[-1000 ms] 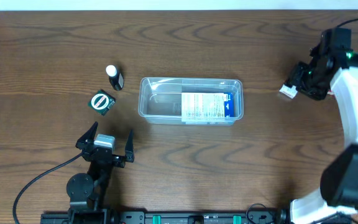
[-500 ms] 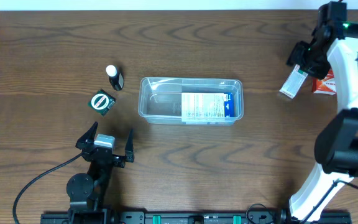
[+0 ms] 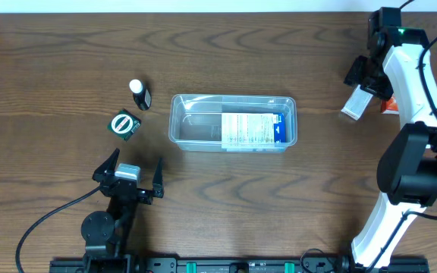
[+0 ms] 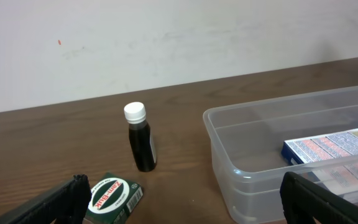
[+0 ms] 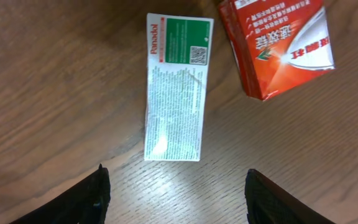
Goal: Pack container
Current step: 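Lower the right gripper onto the red-white packet and grasp it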
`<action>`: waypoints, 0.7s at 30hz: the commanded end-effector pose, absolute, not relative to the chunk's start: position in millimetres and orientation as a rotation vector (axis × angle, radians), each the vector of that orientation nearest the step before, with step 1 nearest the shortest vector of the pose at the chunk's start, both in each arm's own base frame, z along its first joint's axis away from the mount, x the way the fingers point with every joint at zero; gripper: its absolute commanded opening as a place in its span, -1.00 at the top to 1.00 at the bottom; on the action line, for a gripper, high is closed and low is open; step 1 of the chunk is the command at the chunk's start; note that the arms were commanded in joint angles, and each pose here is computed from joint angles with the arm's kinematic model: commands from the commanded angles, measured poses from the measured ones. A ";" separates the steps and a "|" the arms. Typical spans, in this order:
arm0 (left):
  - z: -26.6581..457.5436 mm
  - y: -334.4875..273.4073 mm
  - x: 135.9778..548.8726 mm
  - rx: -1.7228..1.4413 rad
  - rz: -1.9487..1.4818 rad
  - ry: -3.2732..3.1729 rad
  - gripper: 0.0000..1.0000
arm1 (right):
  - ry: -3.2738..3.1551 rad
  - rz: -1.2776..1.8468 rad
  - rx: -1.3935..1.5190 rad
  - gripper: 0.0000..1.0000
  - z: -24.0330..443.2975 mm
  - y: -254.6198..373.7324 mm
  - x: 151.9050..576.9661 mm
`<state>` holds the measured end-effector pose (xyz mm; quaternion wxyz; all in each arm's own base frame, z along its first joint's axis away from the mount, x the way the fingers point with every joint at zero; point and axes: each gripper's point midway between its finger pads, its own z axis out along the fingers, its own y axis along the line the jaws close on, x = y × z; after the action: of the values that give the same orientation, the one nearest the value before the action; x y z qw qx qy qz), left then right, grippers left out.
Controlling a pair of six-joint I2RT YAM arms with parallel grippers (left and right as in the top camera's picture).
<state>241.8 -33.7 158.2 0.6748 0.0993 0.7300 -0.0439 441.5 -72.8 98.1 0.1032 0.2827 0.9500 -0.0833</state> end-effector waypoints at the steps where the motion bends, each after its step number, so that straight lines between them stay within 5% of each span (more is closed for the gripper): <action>1: 142.8 -36.3 240.9 0.238 -0.112 1.684 -0.96 | 2.800 -0.294 0.887 -0.36 81.9 -75.1 445.4; 21: 142.8 -36.3 240.9 0.238 -0.112 1.684 -0.96 | 2.731 -0.166 1.007 -0.47 66.4 -94.2 463.0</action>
<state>241.8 -33.7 158.2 0.6748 0.0993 0.7300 -0.0439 459.7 -84.8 70.4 0.1155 0.3354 0.9318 -0.0765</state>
